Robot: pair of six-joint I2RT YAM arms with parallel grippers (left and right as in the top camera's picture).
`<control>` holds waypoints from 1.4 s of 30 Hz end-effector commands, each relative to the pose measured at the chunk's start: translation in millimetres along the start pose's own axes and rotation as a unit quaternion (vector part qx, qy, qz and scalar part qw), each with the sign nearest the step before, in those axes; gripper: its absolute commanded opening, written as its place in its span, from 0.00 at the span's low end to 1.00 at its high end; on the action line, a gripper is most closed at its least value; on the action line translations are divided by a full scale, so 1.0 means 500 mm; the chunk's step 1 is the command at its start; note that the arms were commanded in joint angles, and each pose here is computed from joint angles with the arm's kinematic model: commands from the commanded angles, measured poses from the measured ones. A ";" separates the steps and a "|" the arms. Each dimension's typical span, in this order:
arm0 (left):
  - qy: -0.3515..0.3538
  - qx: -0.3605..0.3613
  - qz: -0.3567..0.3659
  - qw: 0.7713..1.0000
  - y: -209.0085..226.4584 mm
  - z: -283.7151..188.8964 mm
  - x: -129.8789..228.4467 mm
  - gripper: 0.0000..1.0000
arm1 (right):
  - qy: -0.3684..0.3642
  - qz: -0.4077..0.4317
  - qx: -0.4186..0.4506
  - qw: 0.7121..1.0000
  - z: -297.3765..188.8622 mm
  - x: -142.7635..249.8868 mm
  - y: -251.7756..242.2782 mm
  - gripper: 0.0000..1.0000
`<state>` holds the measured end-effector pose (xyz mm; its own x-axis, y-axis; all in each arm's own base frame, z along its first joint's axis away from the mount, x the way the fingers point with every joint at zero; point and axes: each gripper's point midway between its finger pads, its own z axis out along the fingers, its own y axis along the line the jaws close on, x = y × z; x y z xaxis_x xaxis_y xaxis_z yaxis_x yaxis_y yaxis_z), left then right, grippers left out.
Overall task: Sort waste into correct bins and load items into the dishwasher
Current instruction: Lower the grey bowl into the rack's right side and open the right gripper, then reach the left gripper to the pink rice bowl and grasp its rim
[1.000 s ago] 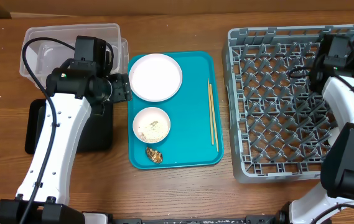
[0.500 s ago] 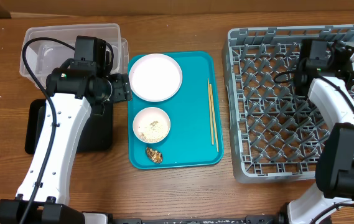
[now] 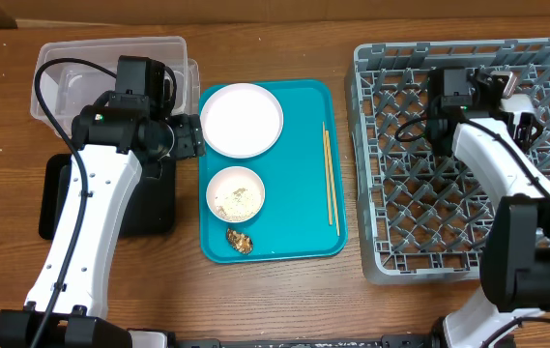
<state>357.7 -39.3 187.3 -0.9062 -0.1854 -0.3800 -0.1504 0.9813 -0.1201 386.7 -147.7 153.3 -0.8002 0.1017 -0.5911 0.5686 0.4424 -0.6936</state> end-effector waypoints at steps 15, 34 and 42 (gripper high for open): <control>0.001 0.005 0.020 1.000 -0.033 -0.001 0.008 0.82 | 0.004 0.078 -0.485 0.871 -0.320 -0.004 -0.045 1.00; 0.151 0.013 0.182 0.972 -0.217 0.109 0.199 0.81 | 0.120 0.060 -0.523 0.841 -0.329 0.109 -0.077 1.00; 0.212 -0.012 0.212 0.954 -0.233 0.183 0.263 0.80 | 0.123 0.059 -0.523 0.841 -0.329 0.111 -0.077 1.00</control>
<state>297.0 -182.4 87.4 -0.9660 0.2545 -0.0452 0.2559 0.9663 -0.0290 288.5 -12.8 215.7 -0.8365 0.3210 -0.4441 0.2699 0.9467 0.1759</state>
